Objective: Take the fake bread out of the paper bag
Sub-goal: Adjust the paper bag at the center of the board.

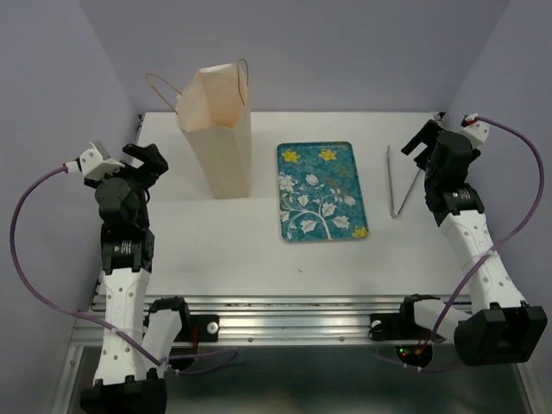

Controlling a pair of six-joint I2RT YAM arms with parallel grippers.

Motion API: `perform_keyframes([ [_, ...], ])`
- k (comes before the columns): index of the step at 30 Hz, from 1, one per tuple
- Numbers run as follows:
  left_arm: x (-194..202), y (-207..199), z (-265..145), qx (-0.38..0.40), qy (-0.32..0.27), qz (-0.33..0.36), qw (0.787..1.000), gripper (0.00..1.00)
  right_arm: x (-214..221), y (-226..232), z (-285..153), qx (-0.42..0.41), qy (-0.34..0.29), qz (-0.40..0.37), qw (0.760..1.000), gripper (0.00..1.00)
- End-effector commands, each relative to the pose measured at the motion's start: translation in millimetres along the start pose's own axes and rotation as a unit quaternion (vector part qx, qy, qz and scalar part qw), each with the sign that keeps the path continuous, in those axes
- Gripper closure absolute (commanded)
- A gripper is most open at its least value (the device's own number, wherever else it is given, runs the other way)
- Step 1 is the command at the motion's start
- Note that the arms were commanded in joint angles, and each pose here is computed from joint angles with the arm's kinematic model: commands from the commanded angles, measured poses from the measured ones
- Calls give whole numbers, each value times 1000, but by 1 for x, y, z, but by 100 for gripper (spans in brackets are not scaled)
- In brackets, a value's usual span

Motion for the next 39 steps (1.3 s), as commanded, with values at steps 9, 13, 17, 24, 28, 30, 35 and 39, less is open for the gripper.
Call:
perform_keyframes([
  [9, -29, -55, 49, 105, 9, 33, 994, 1, -17, 21, -4, -75, -16, -19, 997, 0],
  [13, -28, -61, 73, 107, 21, 48, 993, 1, -19, 17, -2, -58, -24, -19, 998, 0],
  [17, -24, -68, 98, 113, 44, 59, 991, 1, -20, 18, -5, -68, -27, -21, 997, 0],
  [24, -19, -76, 127, 124, 65, 78, 987, 2, -19, 18, -6, -73, -24, -31, 997, 0],
  [28, -9, -76, 144, 119, 87, 88, 985, 1, -19, 17, -5, -70, -25, -32, 997, 0],
  [30, -11, -81, 147, 135, 89, 94, 982, 1, -19, 18, -4, -70, -25, -34, 997, 0],
  [35, 4, -82, 167, 146, 117, 113, 976, 1, -17, 18, -3, -74, -21, -44, 996, 0],
  [39, 18, -81, 180, 154, 142, 127, 970, 1, -16, 18, -3, -76, -19, -50, 996, 0],
])
Point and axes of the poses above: each gripper's point midway between its finger pads, its own z axis out along the fingers, its own y axis along the line the jaws close on, x = y × z, the point moved 5 cm from there along -z, back along the fingers
